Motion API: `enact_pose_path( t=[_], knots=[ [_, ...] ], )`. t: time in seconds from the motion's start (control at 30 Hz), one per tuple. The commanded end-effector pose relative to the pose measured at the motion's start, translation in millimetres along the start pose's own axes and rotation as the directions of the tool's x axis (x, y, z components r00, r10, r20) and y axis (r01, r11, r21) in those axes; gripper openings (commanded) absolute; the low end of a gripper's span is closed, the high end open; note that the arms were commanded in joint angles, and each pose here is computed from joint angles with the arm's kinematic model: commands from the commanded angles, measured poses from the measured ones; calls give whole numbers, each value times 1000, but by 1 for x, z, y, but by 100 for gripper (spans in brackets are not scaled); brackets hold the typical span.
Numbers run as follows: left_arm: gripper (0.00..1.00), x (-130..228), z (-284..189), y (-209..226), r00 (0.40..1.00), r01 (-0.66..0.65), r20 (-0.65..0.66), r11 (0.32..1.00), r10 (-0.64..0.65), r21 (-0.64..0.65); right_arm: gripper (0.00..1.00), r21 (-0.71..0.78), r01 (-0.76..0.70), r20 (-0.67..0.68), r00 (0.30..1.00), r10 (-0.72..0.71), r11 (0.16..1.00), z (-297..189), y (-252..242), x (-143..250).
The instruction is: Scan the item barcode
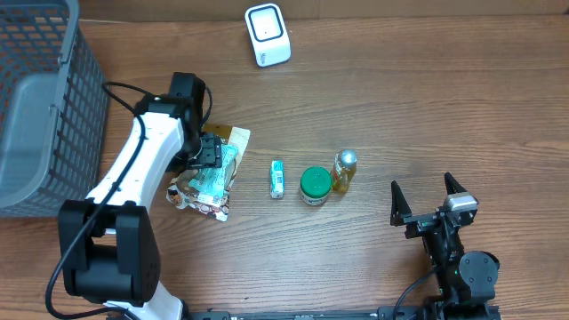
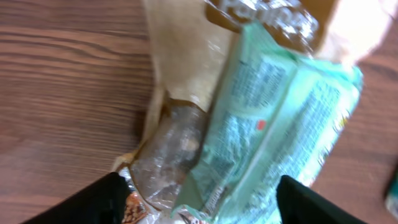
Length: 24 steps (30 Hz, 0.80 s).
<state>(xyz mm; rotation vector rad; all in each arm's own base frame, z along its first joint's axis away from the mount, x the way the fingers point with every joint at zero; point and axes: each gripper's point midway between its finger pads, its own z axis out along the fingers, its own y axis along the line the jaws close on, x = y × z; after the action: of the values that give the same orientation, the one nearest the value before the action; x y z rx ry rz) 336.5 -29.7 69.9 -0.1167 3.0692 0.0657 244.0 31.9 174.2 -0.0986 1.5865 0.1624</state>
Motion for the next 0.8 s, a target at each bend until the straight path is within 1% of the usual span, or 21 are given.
enact_pose_path(
  t=[0.0, 0.1, 0.23, 0.6, 0.77],
  knots=[
    [67, -1, -13, -18, 992, -129, 25, 979, 126, 158, 100, 3, 5, 2, 1000, -5, 1000, 0, -1, 2],
    [63, -1, -14, -20, 991, -132, 25, 973, 130, 189, 100, 3, 5, 2, 1000, -5, 1000, 0, -1, 2],
    [60, 2, -11, -20, 990, -139, 17, 972, 138, 189, 100, 3, 5, 2, 1000, -5, 1000, 0, -1, 2],
    [58, 9, 19, -18, 991, -136, 8, 975, 137, 173, 100, 3, 5, 2, 1000, -5, 1000, 0, -1, 2],
    [57, 16, 39, -16, 989, -130, -48, 978, 140, 164, 100, 3, 5, 2, 1000, -5, 1000, 0, -1, 2]
  ],
)
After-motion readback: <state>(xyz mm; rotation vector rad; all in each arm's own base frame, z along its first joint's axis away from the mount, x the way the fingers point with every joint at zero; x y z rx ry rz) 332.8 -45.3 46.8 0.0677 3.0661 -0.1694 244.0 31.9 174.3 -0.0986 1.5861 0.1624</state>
